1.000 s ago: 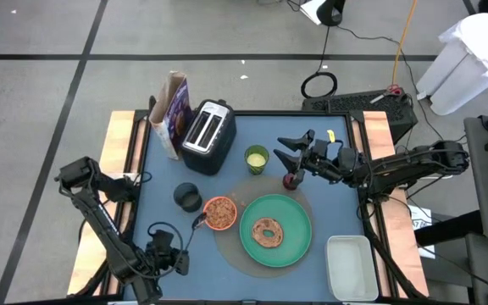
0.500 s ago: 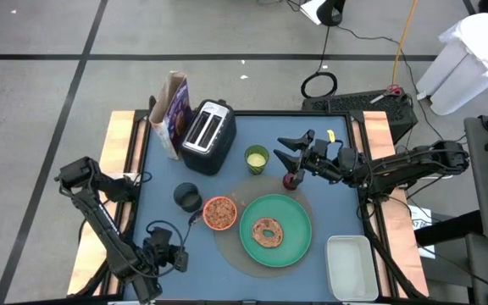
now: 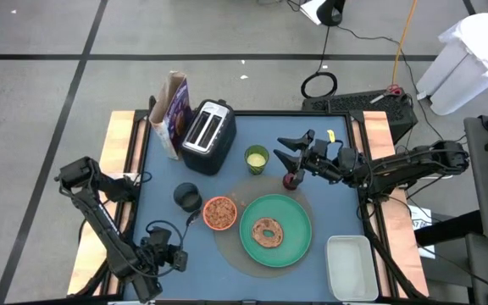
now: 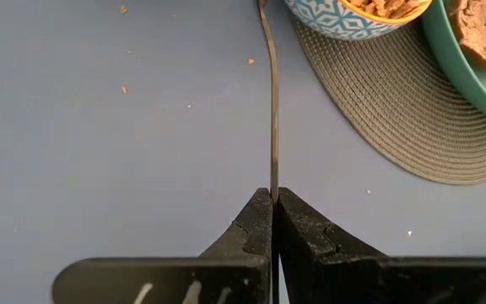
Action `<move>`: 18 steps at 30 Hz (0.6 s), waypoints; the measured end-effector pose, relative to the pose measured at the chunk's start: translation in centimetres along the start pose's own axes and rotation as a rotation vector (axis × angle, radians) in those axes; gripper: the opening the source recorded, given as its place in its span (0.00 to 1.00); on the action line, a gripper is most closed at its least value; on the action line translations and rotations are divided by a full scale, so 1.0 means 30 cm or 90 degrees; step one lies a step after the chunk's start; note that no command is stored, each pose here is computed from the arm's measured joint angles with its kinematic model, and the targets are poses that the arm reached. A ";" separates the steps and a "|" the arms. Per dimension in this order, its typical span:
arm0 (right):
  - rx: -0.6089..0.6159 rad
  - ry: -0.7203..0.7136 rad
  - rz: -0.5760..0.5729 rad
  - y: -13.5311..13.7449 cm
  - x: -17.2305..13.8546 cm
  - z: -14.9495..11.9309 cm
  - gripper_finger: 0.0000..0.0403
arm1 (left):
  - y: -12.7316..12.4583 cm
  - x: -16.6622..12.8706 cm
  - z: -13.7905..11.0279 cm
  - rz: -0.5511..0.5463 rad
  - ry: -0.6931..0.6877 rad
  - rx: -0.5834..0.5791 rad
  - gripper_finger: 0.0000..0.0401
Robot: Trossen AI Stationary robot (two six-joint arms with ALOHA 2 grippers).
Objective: Arrange a breakfast setting
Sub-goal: Put the spoon beside the orange bowl
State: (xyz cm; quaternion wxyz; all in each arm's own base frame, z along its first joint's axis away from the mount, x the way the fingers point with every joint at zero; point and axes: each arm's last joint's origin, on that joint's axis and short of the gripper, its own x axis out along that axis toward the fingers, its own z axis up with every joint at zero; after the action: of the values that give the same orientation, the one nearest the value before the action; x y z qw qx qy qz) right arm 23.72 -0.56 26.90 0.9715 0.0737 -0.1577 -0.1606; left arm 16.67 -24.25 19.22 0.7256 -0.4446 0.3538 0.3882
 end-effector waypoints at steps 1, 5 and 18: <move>0.000 0.000 0.000 0.000 0.000 0.000 0.49 | -0.001 0.001 0.002 0.001 0.000 -0.001 0.02; 0.000 0.000 0.000 0.000 0.000 0.000 0.49 | -0.009 0.009 0.011 0.008 0.000 -0.010 0.02; 0.004 -0.010 0.001 0.000 0.000 0.005 0.49 | -0.037 0.039 0.048 0.027 -0.006 -0.043 0.02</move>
State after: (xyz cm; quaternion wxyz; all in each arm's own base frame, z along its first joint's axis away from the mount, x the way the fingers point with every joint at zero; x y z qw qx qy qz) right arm 23.67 -0.56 27.05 0.9702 0.0753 -0.1657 -0.1598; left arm 18.42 -22.98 19.14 0.7034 -0.4592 0.3464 0.4175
